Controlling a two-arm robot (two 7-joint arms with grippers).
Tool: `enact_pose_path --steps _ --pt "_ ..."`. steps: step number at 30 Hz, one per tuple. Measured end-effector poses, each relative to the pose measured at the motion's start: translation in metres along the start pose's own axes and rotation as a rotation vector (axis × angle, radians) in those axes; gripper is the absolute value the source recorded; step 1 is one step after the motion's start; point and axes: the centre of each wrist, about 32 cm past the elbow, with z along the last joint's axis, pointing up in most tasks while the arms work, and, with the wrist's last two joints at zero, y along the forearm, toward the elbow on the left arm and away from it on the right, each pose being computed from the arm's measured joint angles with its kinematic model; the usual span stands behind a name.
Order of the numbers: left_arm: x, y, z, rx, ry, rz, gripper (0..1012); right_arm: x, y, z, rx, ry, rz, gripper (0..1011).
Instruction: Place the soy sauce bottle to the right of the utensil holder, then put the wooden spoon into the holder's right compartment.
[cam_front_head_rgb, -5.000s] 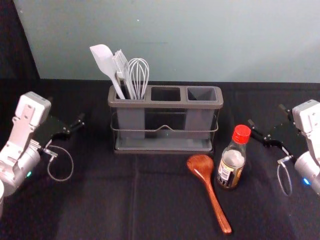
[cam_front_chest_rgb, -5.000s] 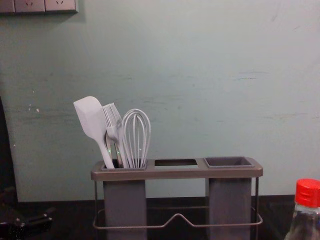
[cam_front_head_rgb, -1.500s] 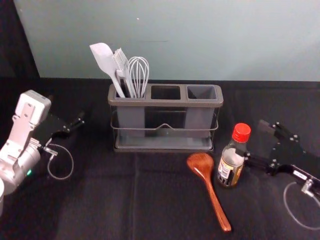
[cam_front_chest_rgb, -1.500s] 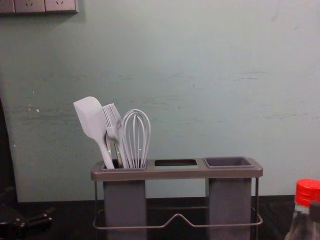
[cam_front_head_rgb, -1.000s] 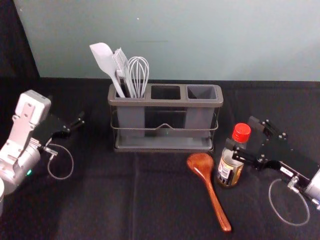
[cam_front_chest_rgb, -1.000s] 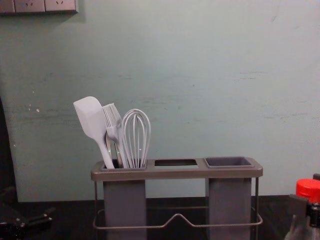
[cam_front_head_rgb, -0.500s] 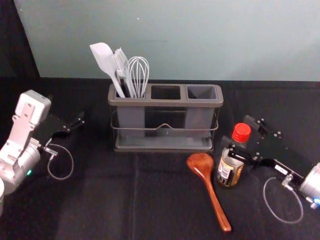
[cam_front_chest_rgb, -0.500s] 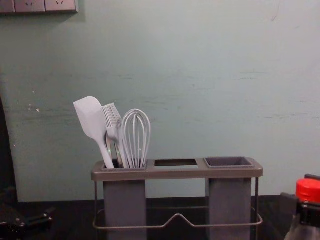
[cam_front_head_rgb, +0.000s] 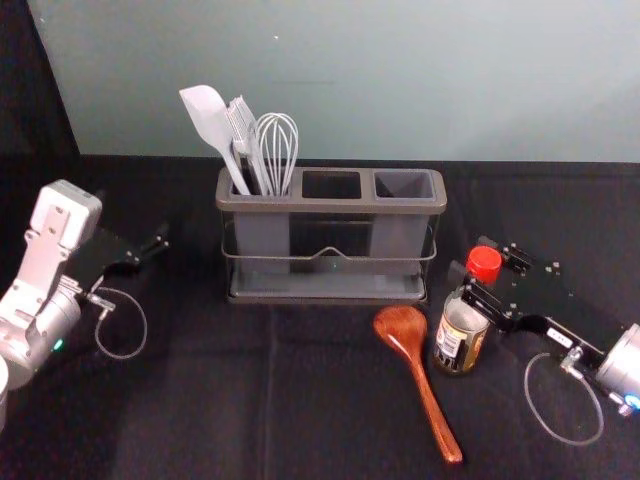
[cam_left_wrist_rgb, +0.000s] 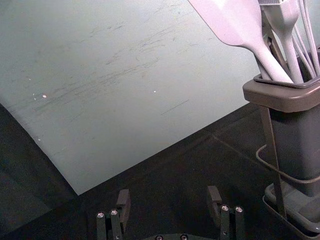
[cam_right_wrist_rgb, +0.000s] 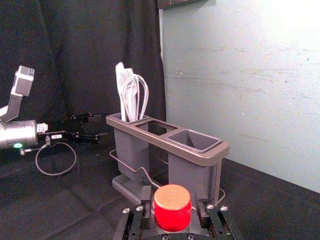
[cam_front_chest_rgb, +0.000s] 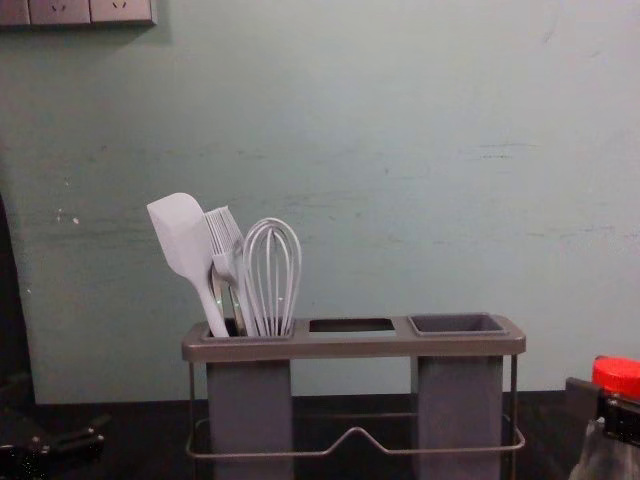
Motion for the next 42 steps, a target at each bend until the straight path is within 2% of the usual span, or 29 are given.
enact_pose_path --steps 4,5,6,34,42 --pt "0.0000 0.0000 0.0000 0.000 0.000 0.000 1005 0.0000 -0.0001 0.0001 0.000 0.000 0.000 479" --pt "0.0000 0.0000 0.0000 0.000 0.000 0.000 1005 0.0000 -0.0001 0.0001 0.000 0.000 0.000 409" --pt "0.0000 0.0000 0.0000 0.000 0.000 0.000 1005 -0.0001 -0.0002 0.0000 0.000 0.000 0.000 385" --pt "0.0000 0.0000 0.0000 0.000 0.000 0.000 1005 -0.0001 -0.0005 0.0003 0.001 0.000 -0.001 381" --pt "0.0000 0.0000 0.0000 0.000 0.000 0.000 1005 0.0028 -0.0042 0.0083 0.013 -0.009 -0.002 382"
